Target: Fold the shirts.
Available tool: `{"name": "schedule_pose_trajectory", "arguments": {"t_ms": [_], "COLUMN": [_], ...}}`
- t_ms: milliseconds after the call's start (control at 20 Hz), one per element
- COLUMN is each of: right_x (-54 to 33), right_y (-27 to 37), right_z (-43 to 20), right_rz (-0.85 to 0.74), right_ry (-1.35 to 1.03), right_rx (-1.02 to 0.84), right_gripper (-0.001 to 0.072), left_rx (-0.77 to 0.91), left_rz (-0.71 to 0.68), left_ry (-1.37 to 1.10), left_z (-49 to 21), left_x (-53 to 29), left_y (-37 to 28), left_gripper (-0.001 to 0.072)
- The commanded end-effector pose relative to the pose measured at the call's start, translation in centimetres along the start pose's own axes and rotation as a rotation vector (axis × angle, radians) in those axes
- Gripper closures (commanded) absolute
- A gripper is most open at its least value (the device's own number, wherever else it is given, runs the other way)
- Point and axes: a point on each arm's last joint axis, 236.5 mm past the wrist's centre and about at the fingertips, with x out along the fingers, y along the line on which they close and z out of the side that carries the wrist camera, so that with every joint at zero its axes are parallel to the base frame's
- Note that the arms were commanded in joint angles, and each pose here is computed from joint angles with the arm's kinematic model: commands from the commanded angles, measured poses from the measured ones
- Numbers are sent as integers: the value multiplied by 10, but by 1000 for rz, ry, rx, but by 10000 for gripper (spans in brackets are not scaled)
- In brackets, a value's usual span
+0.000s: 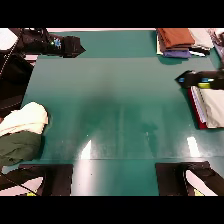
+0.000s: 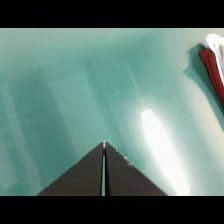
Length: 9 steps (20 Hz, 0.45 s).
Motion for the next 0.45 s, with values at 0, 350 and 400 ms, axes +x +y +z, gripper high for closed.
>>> {"name": "schedule_pose_trajectory", "arguments": {"t_ms": [0, 350, 400], "right_x": [30, 32, 29], "right_y": [65, 91, 92], "right_z": [-23, -26, -24], "right_rz": [120, 165, 166], "right_ry": [89, 79, 67], "right_rx": [-126, -174, -175], "right_gripper": [558, 687, 687], "left_rx": [-1, -1, -1], "left_rz": [0, 0, 0], "left_ry": [-54, -65, -65], "left_z": [13, 15, 15], "left_x": [0, 0, 0], "left_y": [0, 0, 0], "left_gripper": [681, 681, 681]}}
